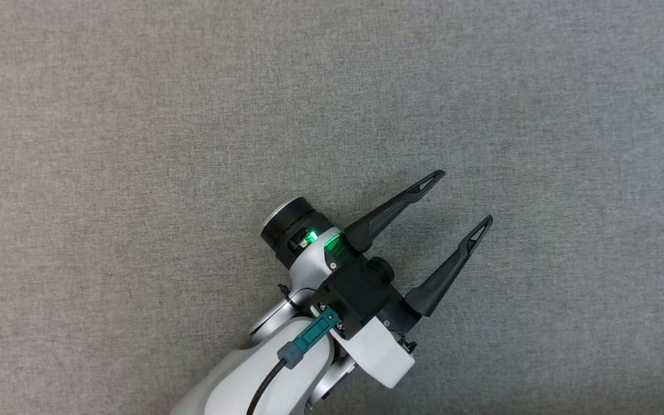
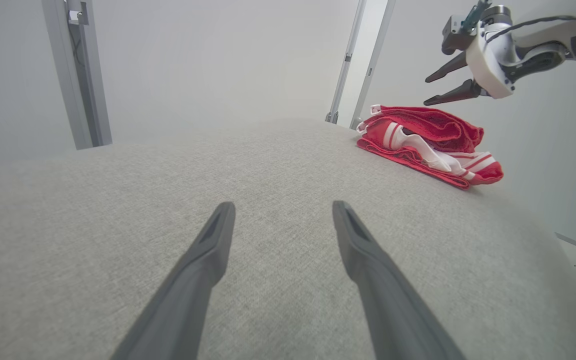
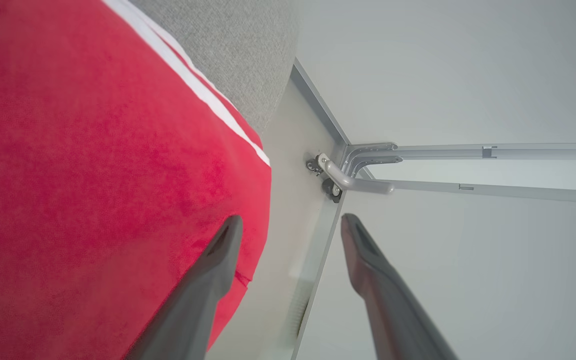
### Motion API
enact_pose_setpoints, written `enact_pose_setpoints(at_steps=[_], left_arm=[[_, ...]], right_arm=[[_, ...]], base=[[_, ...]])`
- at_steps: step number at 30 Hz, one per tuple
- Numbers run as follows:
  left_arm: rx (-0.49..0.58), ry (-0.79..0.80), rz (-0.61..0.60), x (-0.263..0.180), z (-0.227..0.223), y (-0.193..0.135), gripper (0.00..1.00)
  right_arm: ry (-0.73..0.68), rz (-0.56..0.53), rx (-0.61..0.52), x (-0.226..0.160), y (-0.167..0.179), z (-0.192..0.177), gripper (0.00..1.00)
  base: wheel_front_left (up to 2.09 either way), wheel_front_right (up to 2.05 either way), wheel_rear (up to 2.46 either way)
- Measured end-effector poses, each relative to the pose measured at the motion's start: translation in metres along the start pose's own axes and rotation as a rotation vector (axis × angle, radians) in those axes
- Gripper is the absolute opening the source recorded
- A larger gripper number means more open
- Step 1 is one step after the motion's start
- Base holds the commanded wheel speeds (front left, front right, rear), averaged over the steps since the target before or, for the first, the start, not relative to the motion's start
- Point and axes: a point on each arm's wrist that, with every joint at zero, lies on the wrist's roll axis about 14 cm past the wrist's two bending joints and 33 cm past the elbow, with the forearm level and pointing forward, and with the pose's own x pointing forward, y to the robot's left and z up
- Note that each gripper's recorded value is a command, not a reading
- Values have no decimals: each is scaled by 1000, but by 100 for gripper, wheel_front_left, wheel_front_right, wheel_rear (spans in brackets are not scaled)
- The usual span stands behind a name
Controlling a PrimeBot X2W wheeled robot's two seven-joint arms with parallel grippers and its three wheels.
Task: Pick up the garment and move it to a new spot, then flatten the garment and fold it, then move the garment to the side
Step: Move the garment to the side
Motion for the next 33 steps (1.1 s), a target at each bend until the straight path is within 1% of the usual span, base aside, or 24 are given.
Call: enact_pose_setpoints(at_steps=[4,7,10,14,18,21,24,28,31,33], left_arm=[[4,-8,3,-3,6,-4,100],[10,-18,13,-6,14,-5,100],[13,-17,30,-13,18,-8,100],[27,-37,71,-21,31,-7,100],[45,-72,119,-30,49,-3,100],[63,-101,157,-38,63,-1,100],[84,-137,198,-47,79,2,100],[118,-201,261,-62,106,8,100],[134,-258,336,-79,127,18,100],[149,-301,400,-92,143,28,100]], right_arm=[[-29,-29,0,-8,-12,9,100],[-117,-76,50,-14,-27,33,100],[-269,-101,149,-22,-33,71,100],[-506,-125,300,-47,-40,124,100],[-733,-112,370,-82,-34,174,100],[-872,-101,428,-111,-27,200,100],[-972,-91,496,-137,-17,214,100],[-1059,-107,577,-166,-7,218,100],[-1141,-107,652,-192,8,224,100],[-1173,-120,711,-204,16,223,100]], base=[[0,0,0],[0,0,0],[0,0,0],[0,0,0],[0,0,0],[0,0,0],[0,0,0],[0,0,0],[0,0,0],[0,0,0]])
